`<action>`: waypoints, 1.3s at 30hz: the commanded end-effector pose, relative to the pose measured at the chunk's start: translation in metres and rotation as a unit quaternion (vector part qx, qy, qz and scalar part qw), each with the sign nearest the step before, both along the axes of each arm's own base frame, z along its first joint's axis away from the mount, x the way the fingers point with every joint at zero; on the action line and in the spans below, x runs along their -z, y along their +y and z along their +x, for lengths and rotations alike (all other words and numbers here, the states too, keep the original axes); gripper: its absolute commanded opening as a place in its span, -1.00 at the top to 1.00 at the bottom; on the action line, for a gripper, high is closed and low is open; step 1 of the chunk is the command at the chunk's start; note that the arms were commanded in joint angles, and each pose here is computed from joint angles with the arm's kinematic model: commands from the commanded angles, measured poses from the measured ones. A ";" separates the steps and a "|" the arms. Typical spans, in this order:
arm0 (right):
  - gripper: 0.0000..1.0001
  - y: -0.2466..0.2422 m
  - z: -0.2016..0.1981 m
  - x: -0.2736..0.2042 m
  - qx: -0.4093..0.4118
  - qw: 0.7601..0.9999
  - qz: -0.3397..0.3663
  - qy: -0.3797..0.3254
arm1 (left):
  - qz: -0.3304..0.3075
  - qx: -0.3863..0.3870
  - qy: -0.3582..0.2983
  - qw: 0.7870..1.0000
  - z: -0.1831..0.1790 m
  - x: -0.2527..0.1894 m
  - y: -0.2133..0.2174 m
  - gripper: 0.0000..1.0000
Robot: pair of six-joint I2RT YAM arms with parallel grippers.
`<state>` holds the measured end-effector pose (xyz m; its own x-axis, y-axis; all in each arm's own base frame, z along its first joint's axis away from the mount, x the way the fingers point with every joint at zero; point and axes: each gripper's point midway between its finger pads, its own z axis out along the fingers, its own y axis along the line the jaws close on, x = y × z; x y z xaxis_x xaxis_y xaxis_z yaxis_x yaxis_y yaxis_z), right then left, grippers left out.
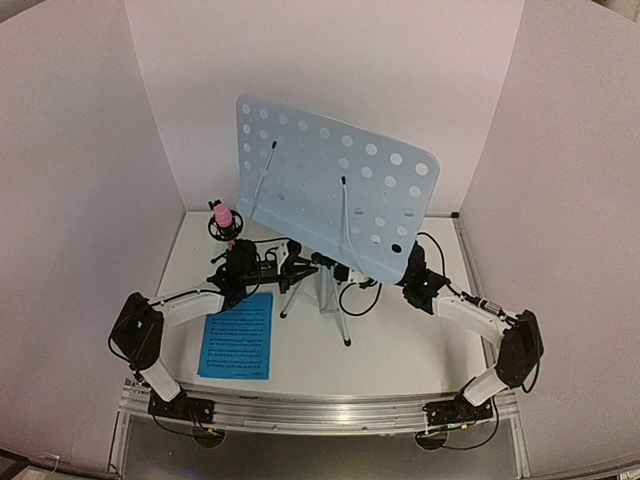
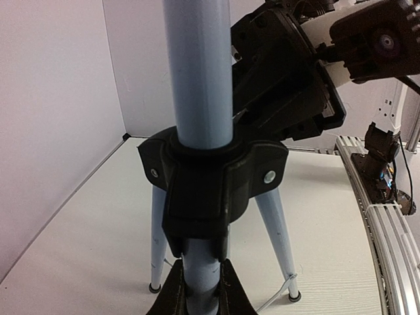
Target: Set up the instrument practice props
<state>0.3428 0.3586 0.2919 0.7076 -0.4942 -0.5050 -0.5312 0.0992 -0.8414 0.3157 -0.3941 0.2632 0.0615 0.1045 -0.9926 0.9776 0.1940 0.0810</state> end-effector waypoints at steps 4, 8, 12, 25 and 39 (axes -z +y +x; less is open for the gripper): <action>1.00 0.005 -0.028 0.020 -0.022 0.993 -0.011 0.118 | -0.015 0.003 -0.044 0.999 0.000 -0.016 -0.005 1.00; 1.00 0.002 -0.054 0.041 -0.036 0.969 -0.024 0.244 | -0.015 -0.002 -0.044 0.999 0.001 -0.017 -0.005 1.00; 1.00 0.002 -0.075 0.042 -0.048 0.934 -0.009 0.354 | -0.014 -0.007 -0.044 0.999 0.002 -0.014 -0.004 1.00; 1.00 -0.007 -0.084 0.037 -0.038 0.819 0.031 0.572 | 0.004 -0.006 -0.025 1.000 0.000 -0.015 -0.006 1.00; 1.00 0.003 -0.045 0.020 -0.013 0.610 0.093 0.787 | 0.020 -0.021 -0.029 0.999 0.007 -0.015 -0.006 1.00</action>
